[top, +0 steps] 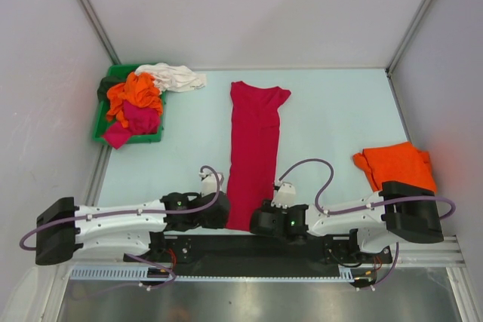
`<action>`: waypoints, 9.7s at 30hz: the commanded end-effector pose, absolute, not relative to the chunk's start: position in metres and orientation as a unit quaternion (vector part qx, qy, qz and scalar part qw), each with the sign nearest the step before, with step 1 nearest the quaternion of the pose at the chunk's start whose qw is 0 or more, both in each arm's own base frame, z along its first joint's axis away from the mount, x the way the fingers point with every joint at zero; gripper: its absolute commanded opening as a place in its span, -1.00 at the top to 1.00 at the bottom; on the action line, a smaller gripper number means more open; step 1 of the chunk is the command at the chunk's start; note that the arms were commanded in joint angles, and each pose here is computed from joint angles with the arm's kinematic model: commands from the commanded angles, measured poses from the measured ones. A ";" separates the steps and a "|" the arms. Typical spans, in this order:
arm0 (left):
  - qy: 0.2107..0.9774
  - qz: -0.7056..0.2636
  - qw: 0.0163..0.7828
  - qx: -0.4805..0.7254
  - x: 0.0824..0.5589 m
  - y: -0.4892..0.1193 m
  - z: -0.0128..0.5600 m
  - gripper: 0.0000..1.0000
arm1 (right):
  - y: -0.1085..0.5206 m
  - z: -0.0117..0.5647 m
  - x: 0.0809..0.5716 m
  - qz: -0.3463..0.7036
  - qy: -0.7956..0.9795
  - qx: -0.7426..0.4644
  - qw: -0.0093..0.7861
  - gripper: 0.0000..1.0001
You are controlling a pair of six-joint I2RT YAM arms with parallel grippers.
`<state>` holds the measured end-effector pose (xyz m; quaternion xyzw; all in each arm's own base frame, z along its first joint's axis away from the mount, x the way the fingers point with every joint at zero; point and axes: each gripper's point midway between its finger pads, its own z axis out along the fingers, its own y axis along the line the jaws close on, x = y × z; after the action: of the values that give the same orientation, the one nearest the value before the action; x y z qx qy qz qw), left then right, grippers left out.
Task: Fold and stack the t-shirts
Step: Grab the bottom of the folded rectangular tshirt with both arms, then fold the folded rectangular tshirt in 1/3 of the way, then grab one side of the 2/3 rectangular tshirt with both arms
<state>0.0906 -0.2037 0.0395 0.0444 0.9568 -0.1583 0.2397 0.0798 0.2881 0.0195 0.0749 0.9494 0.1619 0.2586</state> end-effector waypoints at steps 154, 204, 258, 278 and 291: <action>0.903 -0.057 0.416 -0.088 0.485 -0.220 0.159 -0.29 | 0.215 0.116 0.485 0.018 0.890 0.119 0.440 -0.25; 0.946 -0.176 0.267 -0.053 0.361 -0.282 0.042 1.00 | 0.254 0.071 0.552 0.087 0.904 0.123 0.399 1.00; 0.958 -0.103 0.262 -0.051 0.320 -0.236 0.017 0.15 | 0.218 0.005 0.310 0.054 0.951 0.094 0.290 0.62; 0.963 -0.114 0.243 -0.023 0.260 -0.235 0.019 1.00 | 0.212 0.003 0.239 0.038 0.961 0.077 0.263 1.00; 0.971 -0.126 0.204 -0.011 0.165 -0.215 0.012 1.00 | 0.204 -0.008 0.141 0.046 0.971 0.083 0.221 1.00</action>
<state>0.2026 -0.2290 0.0166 -0.0029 0.9633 -0.1319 0.2339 0.1932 0.2374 0.0175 0.0810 0.9496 0.1069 0.2834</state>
